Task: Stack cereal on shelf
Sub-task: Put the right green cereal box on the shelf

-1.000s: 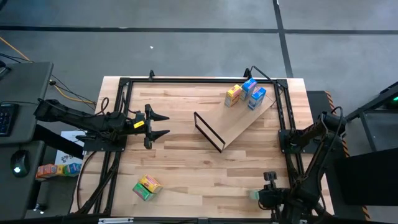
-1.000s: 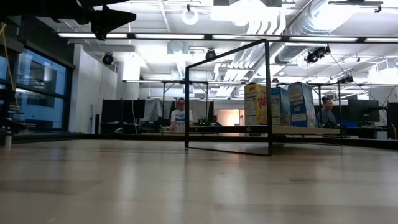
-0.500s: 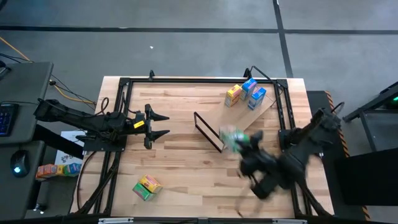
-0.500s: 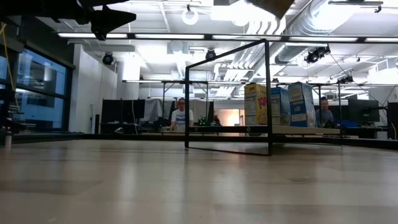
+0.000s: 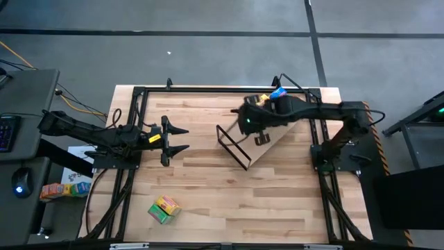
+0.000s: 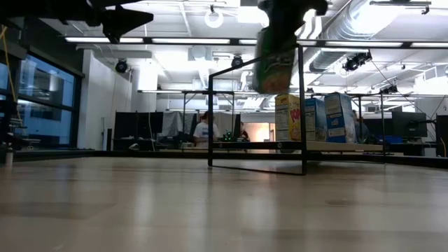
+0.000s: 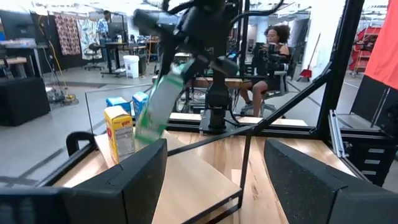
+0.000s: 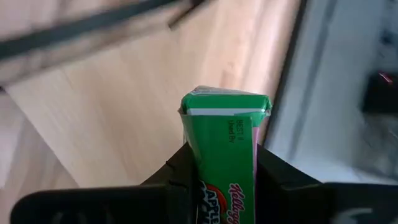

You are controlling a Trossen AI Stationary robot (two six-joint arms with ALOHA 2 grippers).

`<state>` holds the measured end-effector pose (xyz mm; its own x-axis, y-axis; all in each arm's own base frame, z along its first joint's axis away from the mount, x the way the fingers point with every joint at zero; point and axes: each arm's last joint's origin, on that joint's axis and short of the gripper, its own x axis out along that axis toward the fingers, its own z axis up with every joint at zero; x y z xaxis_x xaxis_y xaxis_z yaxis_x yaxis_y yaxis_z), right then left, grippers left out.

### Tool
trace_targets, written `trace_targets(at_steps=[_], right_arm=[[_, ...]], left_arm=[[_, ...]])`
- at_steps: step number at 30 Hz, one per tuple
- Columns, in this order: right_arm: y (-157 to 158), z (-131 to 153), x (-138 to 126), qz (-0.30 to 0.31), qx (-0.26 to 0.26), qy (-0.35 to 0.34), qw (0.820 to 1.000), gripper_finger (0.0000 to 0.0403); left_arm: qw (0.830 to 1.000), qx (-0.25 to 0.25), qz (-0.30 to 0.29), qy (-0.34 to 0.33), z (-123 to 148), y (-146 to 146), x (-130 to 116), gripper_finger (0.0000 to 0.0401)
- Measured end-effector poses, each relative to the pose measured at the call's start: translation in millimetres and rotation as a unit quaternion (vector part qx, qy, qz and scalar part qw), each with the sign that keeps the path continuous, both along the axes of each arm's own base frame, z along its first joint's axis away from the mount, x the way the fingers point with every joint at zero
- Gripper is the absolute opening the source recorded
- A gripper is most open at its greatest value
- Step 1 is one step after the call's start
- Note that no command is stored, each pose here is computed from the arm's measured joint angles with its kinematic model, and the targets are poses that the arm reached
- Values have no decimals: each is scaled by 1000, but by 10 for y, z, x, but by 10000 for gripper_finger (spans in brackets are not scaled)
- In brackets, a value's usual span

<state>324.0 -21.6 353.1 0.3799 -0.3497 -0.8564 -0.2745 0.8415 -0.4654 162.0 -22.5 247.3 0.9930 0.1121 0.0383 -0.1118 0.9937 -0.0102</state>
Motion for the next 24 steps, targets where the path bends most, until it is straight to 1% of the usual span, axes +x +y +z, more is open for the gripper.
trace_targets(at_steps=[2, 5, 10, 13, 17, 20, 24], right_arm=[[-86, -58, 57, 31, 17, 12, 999, 73], [-175, -193, 152, 68, 21, 44, 997, 73], [-319, -460, 304, 104, 22, 99, 989, 73], [-392, -571, 357, 126, 43, 114, 985, 73], [-482, -673, 397, 133, 60, 125, 981, 73], [-556, -687, 403, 137, 73, 118, 981, 73], [-666, -681, 408, 125, 73, 101, 984, 73]], left_arm=[[1000, 7, 0, -4, 11, -1, 0, 259], [1000, 17, 1, -11, 27, 0, -2, 259], [999, 27, 2, -18, 42, 0, -3, 259], [999, 26, 2, -22, 51, 1, -4, 259], [999, 38, 3, -30, 68, 0, -6, 259], [998, 49, 4, -31, 74, 1, -6, 259], [998, 50, 4, -31, 74, 1, -6, 259]])
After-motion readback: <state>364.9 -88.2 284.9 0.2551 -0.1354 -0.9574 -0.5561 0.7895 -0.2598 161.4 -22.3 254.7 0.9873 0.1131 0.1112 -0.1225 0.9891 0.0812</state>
